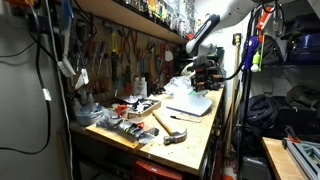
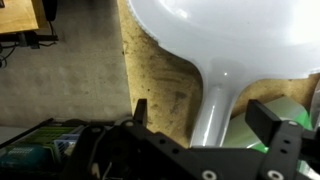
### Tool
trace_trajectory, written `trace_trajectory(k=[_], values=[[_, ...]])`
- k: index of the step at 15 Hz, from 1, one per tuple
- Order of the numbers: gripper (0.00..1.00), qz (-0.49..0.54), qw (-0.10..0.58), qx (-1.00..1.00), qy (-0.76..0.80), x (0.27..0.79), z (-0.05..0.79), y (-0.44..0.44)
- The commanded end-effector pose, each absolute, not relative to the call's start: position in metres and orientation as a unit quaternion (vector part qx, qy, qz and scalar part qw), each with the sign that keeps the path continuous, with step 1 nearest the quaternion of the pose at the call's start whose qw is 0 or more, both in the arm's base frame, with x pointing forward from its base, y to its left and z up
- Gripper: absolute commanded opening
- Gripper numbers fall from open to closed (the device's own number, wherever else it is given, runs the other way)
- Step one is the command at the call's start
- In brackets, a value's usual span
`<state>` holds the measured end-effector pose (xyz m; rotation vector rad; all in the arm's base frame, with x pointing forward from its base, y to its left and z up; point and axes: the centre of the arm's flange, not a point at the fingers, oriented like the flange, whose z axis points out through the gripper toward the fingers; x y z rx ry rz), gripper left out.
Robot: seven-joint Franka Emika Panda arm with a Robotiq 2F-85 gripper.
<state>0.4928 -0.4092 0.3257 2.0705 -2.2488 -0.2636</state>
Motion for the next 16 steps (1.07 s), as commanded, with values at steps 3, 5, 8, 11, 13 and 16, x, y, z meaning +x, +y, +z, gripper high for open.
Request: trace_trajectory(k=[3, 5, 8, 11, 13, 16], values=[[1.0, -0.072, 0.018, 0.68, -0.73, 0.493, 0.312, -0.409], [1.0, -0.07, 0.02, 0.68, -0.729, 0.493, 0.306, -0.407], [1.0, -0.072, 0.024, 0.681, -0.728, 0.492, 0.299, -0.402], [1.0, -0.075, 0.024, 0.682, -0.727, 0.492, 0.294, -0.398], [1.0, -0.073, 0.024, 0.684, -0.725, 0.493, 0.291, -0.395], [0.66, -0.064, 0.025, 0.688, -0.723, 0.496, 0.284, -0.389]])
